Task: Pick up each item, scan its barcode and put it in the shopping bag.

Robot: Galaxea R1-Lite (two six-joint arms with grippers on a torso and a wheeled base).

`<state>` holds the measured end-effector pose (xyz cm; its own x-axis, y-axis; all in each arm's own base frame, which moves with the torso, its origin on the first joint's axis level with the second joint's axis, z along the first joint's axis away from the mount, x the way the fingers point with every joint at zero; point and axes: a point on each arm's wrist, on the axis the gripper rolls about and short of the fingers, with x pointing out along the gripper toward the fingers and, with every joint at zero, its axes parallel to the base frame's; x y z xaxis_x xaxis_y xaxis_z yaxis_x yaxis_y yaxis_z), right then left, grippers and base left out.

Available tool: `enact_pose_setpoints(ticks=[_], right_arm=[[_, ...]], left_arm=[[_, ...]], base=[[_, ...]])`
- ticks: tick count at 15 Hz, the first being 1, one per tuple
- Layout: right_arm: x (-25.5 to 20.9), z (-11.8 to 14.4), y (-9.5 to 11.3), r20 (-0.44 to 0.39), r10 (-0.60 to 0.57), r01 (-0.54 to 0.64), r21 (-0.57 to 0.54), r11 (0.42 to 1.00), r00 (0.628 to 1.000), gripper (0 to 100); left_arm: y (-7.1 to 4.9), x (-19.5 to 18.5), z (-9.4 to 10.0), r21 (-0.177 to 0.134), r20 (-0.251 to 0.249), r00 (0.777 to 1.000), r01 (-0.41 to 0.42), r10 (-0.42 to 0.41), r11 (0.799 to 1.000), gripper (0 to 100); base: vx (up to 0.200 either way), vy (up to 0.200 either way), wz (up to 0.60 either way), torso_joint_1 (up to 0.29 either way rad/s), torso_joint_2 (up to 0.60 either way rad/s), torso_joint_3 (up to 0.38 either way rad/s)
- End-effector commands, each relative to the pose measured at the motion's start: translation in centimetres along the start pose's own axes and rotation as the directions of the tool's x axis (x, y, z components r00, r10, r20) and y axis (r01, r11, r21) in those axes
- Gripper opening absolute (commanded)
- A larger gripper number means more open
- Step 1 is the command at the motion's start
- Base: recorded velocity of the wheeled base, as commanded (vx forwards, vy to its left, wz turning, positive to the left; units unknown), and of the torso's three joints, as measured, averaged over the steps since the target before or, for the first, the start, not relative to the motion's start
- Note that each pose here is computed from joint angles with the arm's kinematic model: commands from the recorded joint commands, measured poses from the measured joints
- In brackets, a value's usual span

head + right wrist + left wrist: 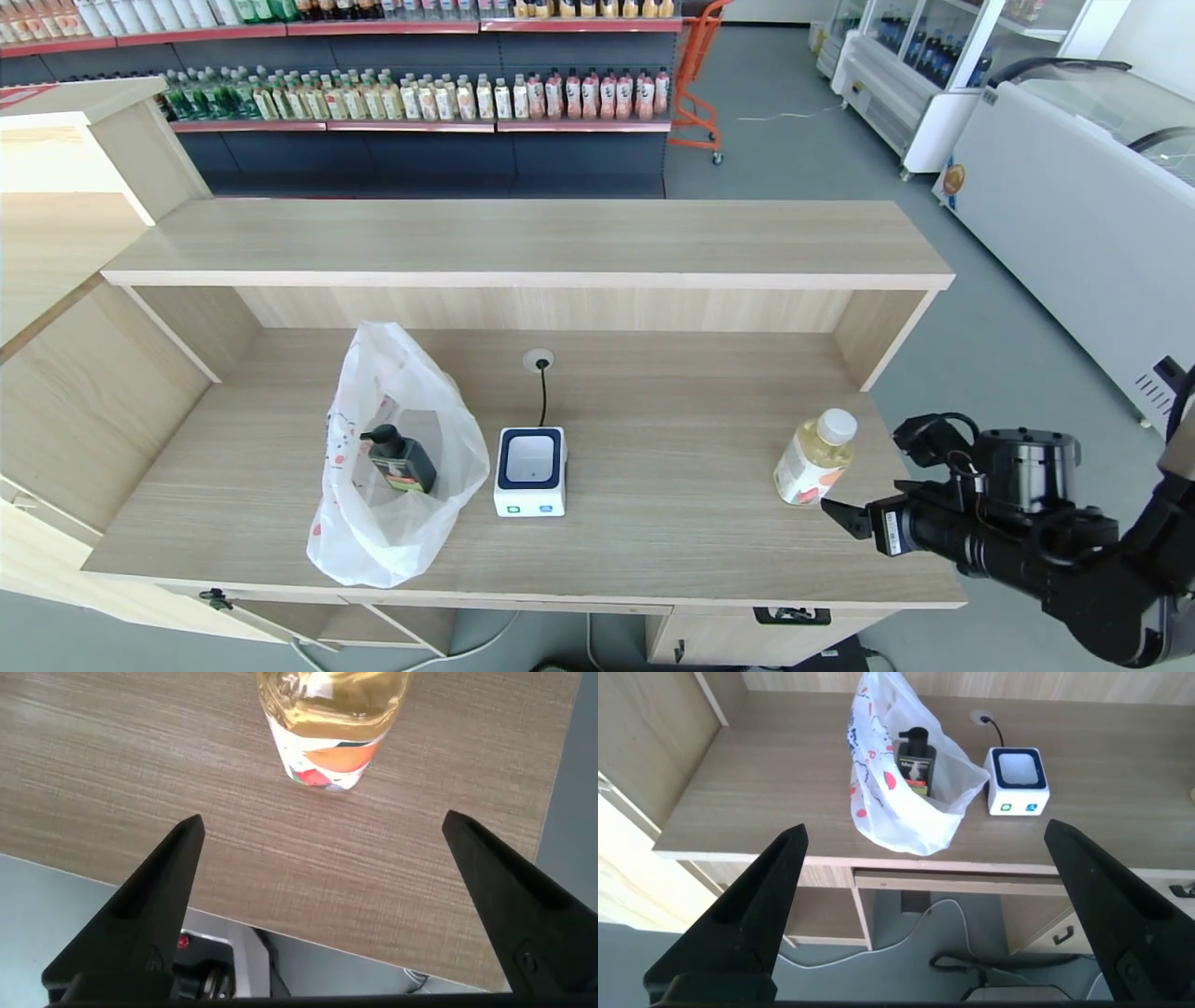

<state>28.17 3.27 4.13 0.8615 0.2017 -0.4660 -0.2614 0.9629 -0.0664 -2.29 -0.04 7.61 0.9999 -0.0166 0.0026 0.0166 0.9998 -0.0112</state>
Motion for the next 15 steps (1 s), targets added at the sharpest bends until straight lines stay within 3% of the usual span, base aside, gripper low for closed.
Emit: enact_pose_setpoints(ticks=[1,6,11,15], right_arm=[[2.2,-2.0,0.4,-0.046,0.016,-0.016,-0.005,1.0,0.999,100],[4.3,-3.1,0.3,0.025,0.007,-0.006,-0.012,1.0,1.0,100],[7.2,-2.2,1.2,0.142,0.028,-0.022,-0.041,0.999,0.99,100],[8.9,-1.9,1.5,0.178,0.037,-0.028,-0.052,0.998,0.983,100]], left_arm=[[0.0,0.0,0.0,0.001,0.001,1.0,0.0,0.0,1.0,100],[0.0,0.0,0.0,0.001,0.001,1.0,0.0,0.0,1.0,100],[0.0,0.0,0.0,0.001,0.001,1.0,0.0,0.0,1.0,100],[0.0,0.0,0.0,-0.001,0.001,1.0,0.0,0.0,1.0,100]], base=[[0.0,0.0,0.0,0.0,0.0,0.0],[0.0,0.0,0.0,0.0,0.0,0.0],[0.0,0.0,0.0,0.0,0.0,0.0],[0.0,0.0,0.0,0.0,0.0,0.0]])
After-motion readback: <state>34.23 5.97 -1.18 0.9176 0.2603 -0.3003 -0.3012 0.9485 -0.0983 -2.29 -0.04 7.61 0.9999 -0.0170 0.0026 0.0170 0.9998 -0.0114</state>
